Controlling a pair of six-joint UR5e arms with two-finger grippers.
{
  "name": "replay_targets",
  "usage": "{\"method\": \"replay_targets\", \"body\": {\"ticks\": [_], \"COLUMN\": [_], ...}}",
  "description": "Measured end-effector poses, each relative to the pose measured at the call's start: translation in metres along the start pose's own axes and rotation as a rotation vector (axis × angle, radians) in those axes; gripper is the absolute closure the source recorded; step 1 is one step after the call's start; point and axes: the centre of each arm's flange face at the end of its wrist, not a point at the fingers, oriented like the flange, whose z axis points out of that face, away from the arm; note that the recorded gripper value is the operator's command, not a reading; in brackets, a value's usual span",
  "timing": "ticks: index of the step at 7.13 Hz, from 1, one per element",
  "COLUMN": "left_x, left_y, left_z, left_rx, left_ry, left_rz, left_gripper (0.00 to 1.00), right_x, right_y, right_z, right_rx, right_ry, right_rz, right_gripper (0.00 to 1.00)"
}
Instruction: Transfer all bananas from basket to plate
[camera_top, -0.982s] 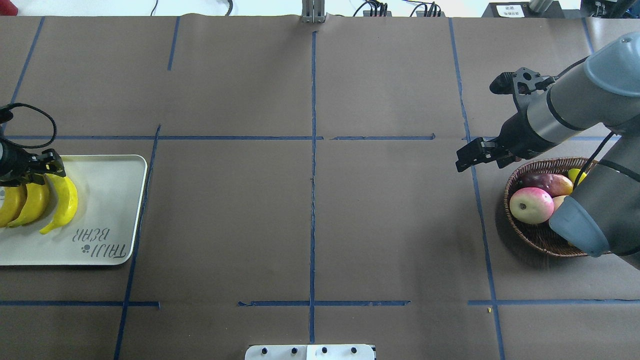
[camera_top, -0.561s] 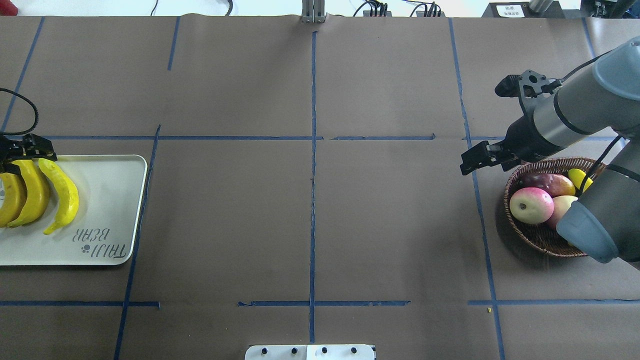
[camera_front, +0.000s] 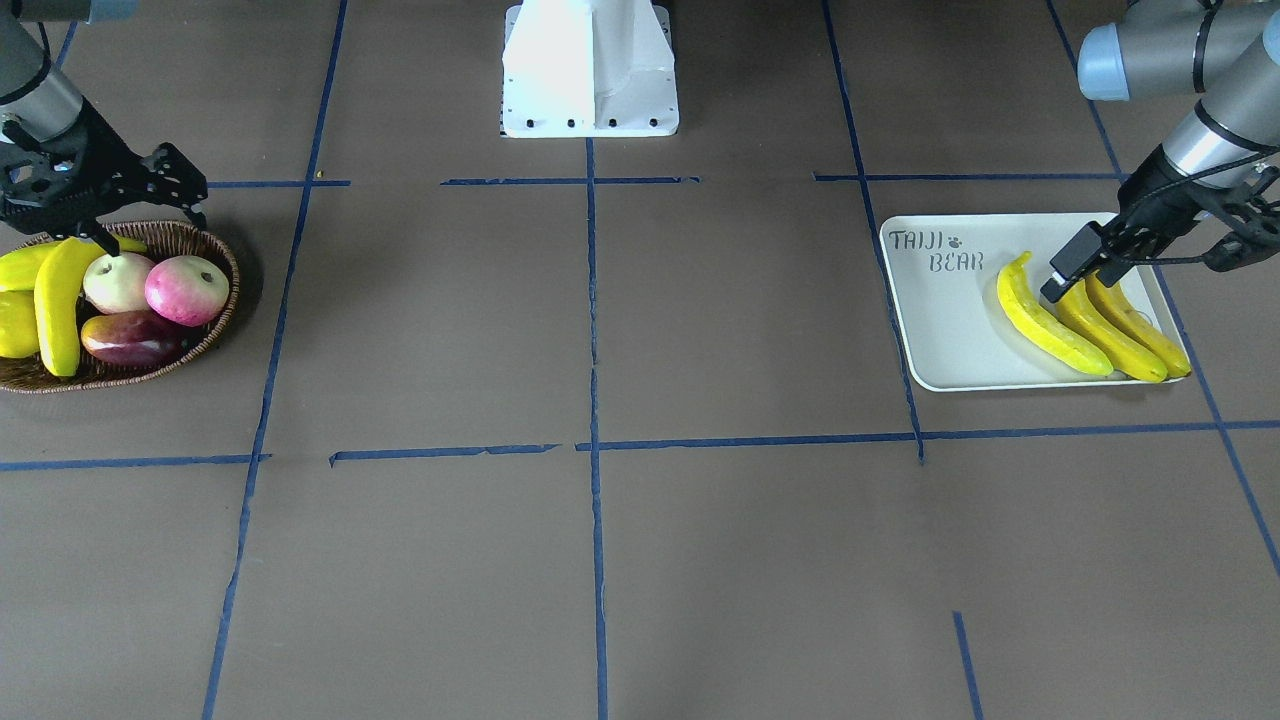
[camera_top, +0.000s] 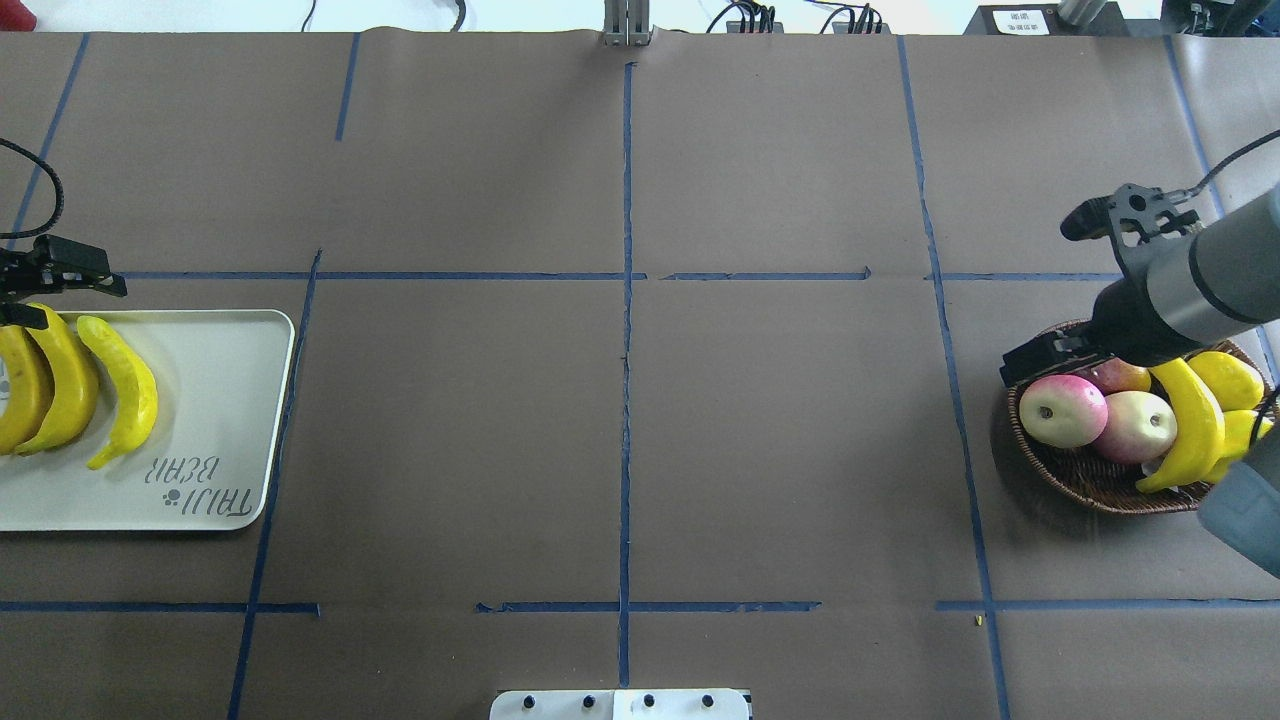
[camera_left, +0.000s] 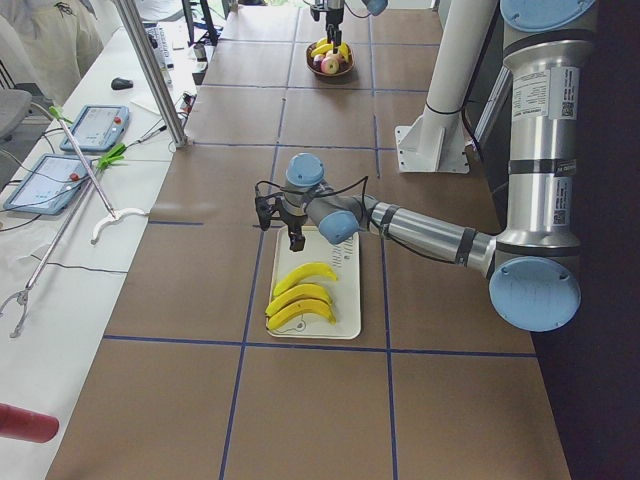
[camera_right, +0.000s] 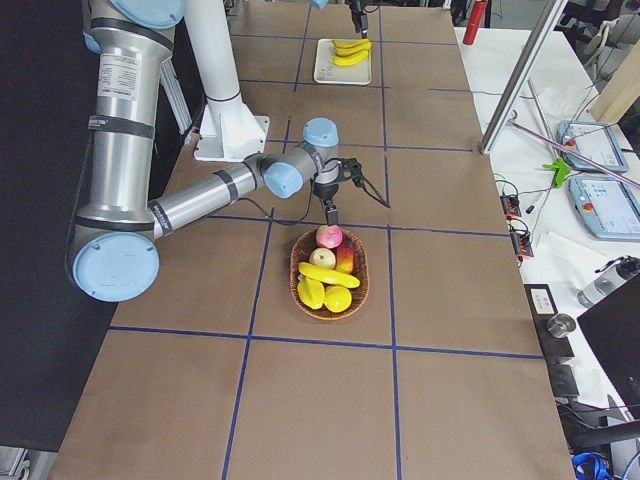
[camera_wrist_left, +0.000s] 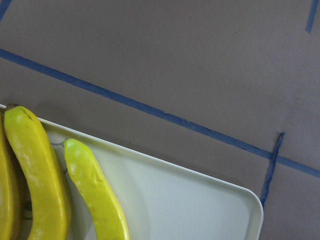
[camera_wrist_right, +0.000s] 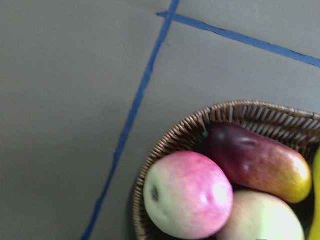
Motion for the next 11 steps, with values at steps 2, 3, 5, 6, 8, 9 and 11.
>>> {"method": "replay_targets", "body": {"ticks": [2,3,5,6,8,9,11], "left_x": [0.003,0.004,0.005,0.005,0.005,0.006,0.007], "left_y": [0.003,0.005,0.006,0.006,0.007,0.008,0.010], "left_z": [0.002,0.003,0.004,0.004,0.005,0.006,0.008], "left_rx": [-0.007,-0.010,-0.012,-0.013,-0.015,-0.017,-0.019], "left_ry": [0.002,0.002,0.003,0.002,0.001,0.001,0.001], "left_rz": [0.005,0.008,0.010,0.010,0.012,0.014,0.018], "left_gripper": [0.00,0.00,0.00,0.00,0.00,0.00,0.00], "right_x": [0.047,0.065,0.088,0.095,0.107,0.116,0.127], "right_y": [0.030,0.035,0.041,0.042,0.032,0.030,0.030], "right_z": [0.016,0.027,0.043,0.048,0.041,0.039,0.042], "right_rx": [-0.001,-0.009,-0.036,-0.045,-0.022,-0.016,-0.022], "right_ry": [0.054,0.090,0.128,0.135,0.138,0.140,0.136], "right_rz": [-0.056,-0.063,-0.050,-0.042,-0.005,0.024,0.100], "right_gripper": [0.03,0.09,0.26,0.26,0.26,0.29,0.30]}}
